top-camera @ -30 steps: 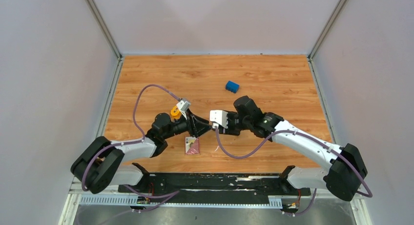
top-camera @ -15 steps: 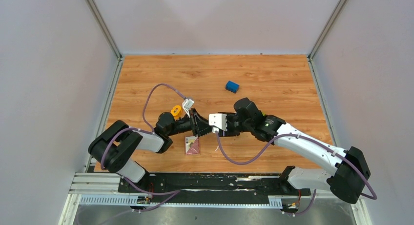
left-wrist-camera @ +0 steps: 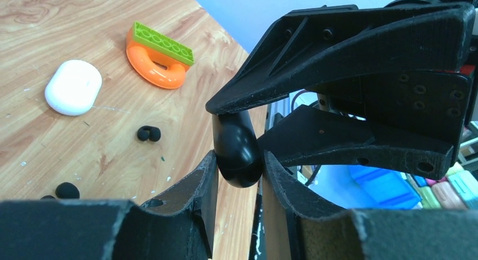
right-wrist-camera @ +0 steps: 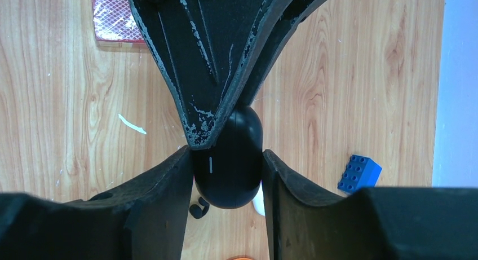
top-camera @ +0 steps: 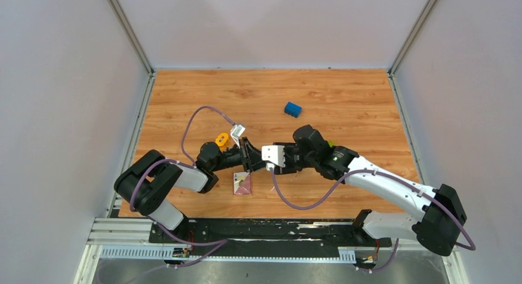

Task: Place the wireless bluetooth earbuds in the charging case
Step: Pick up the charging case at the center of the board.

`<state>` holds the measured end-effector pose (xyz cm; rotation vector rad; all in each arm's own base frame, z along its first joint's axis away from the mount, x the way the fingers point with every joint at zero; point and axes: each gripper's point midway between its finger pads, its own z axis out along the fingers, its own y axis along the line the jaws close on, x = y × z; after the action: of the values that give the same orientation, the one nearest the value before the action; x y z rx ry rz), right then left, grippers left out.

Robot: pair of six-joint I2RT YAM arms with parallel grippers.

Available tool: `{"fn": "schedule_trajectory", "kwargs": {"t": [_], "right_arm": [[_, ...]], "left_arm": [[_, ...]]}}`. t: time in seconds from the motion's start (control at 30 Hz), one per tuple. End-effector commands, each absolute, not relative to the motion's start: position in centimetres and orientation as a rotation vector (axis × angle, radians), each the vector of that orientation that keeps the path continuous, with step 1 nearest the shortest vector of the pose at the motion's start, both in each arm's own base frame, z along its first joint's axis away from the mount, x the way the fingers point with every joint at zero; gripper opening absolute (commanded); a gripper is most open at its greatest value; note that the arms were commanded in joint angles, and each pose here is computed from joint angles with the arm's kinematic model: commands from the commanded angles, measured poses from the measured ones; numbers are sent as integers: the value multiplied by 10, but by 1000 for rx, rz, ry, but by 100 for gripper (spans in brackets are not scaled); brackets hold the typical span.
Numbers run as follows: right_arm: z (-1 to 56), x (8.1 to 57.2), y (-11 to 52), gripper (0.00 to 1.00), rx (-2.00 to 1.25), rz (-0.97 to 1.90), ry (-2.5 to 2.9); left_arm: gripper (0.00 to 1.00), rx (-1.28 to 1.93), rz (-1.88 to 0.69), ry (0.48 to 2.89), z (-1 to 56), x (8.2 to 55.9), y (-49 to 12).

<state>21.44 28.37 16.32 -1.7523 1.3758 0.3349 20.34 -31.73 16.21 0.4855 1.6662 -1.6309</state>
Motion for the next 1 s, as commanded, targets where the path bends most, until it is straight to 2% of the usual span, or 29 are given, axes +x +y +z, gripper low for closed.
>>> {"fn": "schedule_trajectory", "kwargs": {"t": [0.0, 0.13, 0.27, 0.67, 0.97], "right_arm": [[182, 209, 292, 50, -1705, 461, 1382], [206, 191, 283, 62, -1691, 772, 1392], [215, 177, 274, 64, -1708, 976, 1438], [204, 176, 270, 49, -1712, 1045, 1472], [185, 175, 272, 47, -1732, 1100, 1540]], "left_arm": [[12, 533, -1518, 1541, 178, 214, -315], [9, 636, -1424, 1401, 181, 203, -310], [5, 718, -1384, 1320, 179, 193, -312], [3, 861, -1346, 1188, 187, 166, -318], [4, 931, -1306, 1168, 180, 157, -324]]}}
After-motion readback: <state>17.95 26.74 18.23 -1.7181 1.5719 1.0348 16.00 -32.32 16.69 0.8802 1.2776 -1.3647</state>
